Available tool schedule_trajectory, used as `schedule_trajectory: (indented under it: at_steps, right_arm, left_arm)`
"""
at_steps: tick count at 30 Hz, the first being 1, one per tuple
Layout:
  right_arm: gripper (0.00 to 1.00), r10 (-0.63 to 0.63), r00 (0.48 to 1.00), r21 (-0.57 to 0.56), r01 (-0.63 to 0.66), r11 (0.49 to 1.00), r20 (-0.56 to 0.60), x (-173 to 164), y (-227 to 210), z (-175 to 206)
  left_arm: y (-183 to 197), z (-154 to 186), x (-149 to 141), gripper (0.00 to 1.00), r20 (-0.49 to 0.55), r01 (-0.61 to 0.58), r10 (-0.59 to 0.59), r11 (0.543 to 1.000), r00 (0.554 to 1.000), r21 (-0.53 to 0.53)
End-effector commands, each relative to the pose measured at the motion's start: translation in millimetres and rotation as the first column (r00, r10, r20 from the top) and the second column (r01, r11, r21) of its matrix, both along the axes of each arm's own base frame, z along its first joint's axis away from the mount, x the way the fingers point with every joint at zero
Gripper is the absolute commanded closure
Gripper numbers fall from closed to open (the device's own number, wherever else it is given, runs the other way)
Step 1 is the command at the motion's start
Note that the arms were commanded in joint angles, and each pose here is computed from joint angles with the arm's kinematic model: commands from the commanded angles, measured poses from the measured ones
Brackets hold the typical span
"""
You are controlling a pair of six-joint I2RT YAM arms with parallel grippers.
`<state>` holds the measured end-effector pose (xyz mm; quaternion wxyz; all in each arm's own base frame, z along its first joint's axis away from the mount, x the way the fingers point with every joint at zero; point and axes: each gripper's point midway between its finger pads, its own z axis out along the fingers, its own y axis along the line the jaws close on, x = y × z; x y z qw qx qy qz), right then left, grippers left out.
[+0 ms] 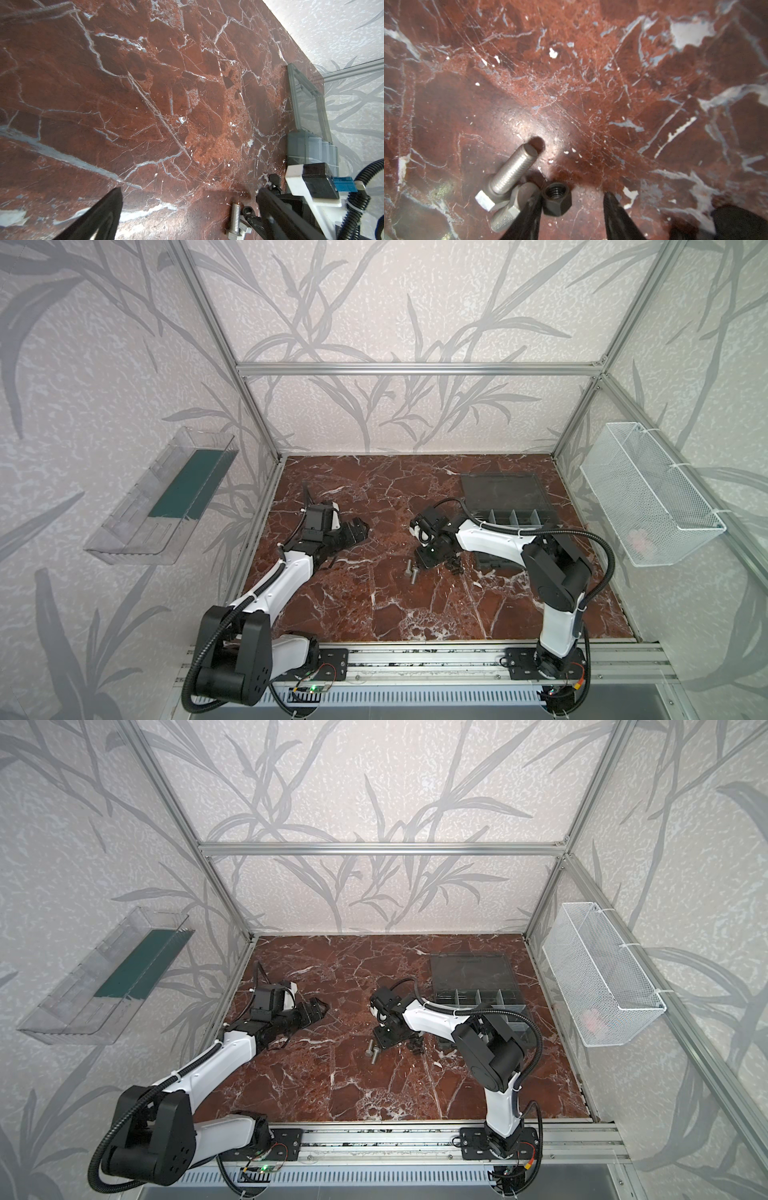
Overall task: Sort the screws and nuts into containers
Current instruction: Pick up the nut from the center of the table.
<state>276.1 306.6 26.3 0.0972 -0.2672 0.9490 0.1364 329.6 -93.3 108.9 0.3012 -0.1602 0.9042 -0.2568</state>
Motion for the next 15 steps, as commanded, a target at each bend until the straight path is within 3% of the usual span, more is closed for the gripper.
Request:
schedule_trajectory:
  at_steps: [1, 9, 15]
  right_arm:
    - [0.54, 0.022, 1.000, -0.028, -0.022, 0.999, -0.018, -4.1, -0.5, -8.4]
    - [0.66, 0.032, 0.999, -0.042, -0.033, 0.999, -0.021, -7.4, -1.1, -9.3]
    - [0.83, 0.028, 0.999, -0.044, -0.029, 0.999, -0.018, -7.3, -2.4, -8.1]
  left_arm:
    - [1.5, 0.5, -0.5, 0.01, 0.005, 0.001, -0.001, 1.000, 1.000, 0.000]
    - [1.7, 1.1, -0.6, 0.01, 0.006, -0.001, 0.001, 1.000, 1.000, -0.002]
    - [2.2, -0.6, -1.5, 0.01, 0.001, -0.002, 0.002, 1.000, 1.000, -0.002]
